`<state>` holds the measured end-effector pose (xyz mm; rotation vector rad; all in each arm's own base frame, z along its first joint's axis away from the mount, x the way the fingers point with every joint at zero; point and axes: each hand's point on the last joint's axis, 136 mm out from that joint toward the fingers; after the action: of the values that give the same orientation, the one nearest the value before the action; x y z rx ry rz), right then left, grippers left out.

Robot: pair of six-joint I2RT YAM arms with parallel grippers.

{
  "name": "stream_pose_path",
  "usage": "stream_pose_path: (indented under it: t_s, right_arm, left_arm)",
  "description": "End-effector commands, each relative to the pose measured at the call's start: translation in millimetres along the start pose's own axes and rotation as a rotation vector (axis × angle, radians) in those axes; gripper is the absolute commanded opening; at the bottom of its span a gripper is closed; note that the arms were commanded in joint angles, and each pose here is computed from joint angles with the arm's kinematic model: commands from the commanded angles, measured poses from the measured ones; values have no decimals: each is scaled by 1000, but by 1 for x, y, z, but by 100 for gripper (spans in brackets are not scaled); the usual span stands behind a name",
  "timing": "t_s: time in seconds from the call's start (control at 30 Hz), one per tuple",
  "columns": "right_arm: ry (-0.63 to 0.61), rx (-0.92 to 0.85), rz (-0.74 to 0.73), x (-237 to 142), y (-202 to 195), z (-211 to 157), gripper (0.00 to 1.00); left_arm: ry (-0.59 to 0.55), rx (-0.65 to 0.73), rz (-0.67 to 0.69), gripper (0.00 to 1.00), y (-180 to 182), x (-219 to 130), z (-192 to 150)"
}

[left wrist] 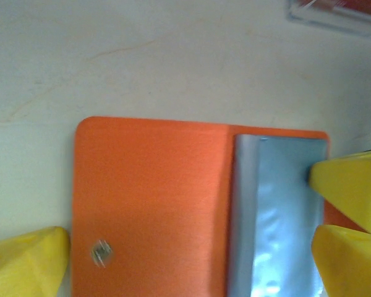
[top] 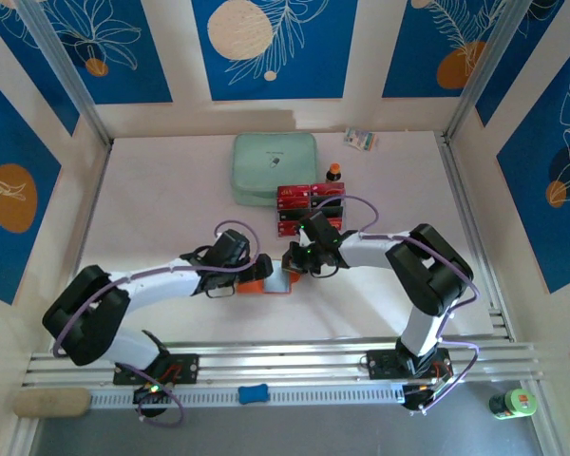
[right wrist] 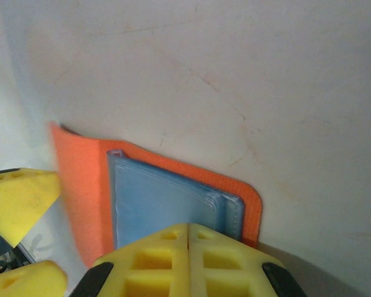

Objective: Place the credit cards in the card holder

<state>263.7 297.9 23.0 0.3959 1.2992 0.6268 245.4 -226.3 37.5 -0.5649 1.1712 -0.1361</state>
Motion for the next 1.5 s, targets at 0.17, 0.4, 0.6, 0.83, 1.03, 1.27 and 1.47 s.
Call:
stream_pose_path:
  t_s: [0.17, 0.4, 0.6, 0.83, 1.03, 1.27, 1.47]
  right_arm:
    - [57, -6, -1, 8, -1, -8, 0]
    - [81, -16, 15, 18, 11, -12, 0]
    - [74, -9, 19, 17, 12, -10, 0]
    - [38, -1, 45, 2, 17, 0, 0]
    - [-12, 0, 55, -14, 21, 7, 22]
    - [1, 22, 52, -8, 15, 2, 37]
    - [22, 26, 59, 2, 16, -2, 37]
  left_arm:
    - [9, 123, 78, 100, 6, 11, -8]
    - [5, 153, 92, 100, 6, 12, -10]
    - [11, 174, 123, 100, 12, 14, -12]
    - [17, 176, 122, 83, 16, 16, -17]
    - [12, 171, 108, 82, 14, 16, -18]
    - [8, 173, 103, 80, 13, 16, -19]
    - [7, 166, 87, 71, 12, 17, -21]
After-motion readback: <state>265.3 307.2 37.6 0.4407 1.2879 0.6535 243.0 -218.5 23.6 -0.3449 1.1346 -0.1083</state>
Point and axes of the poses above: each hand's point on the last joint's axis, 136 mm out from that joint toward the fingers, its own x axis out along the fingers, its own y axis along the line the jaws close on, z = x × y, and after that the axes turned 11 degrees about -x, right-handed
